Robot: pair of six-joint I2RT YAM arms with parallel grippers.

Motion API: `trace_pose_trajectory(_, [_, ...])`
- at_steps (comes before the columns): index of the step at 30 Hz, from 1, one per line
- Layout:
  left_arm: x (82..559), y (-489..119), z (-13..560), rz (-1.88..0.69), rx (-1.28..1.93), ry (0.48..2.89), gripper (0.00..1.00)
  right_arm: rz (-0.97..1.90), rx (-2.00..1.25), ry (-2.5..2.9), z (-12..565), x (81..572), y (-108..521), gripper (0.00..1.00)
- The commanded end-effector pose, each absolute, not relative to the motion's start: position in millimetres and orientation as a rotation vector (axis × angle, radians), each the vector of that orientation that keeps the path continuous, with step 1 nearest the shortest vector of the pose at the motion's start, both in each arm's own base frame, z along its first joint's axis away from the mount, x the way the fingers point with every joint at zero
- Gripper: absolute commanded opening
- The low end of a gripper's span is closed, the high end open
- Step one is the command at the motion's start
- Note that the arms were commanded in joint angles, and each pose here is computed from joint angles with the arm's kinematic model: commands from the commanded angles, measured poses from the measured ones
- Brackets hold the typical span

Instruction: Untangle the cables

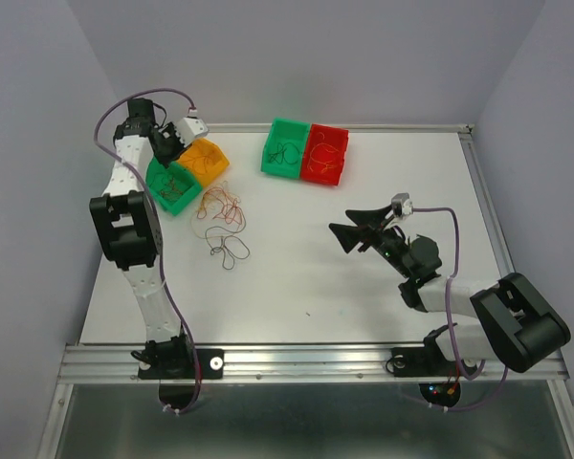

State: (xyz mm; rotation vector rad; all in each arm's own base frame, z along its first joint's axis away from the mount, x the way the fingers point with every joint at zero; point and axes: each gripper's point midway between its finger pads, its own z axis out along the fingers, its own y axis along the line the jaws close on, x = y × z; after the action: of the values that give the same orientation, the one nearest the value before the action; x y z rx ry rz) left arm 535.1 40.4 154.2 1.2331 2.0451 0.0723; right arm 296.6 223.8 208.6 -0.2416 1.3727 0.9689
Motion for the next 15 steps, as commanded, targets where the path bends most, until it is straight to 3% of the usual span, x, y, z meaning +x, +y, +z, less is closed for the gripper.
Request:
trace_pose_trajectory(1, [536.3,41.7,167.7,0.053,1.232,2.059,0.0,0.986,-0.263,1.021,287.7,277.9,213.2,0.79])
trace_pose_trajectory(15, [572.2,15.5,148.2,0.065,1.238,2.064,0.0,0.992,-0.268,1.034,284.0,280.9,216.4,0.79])
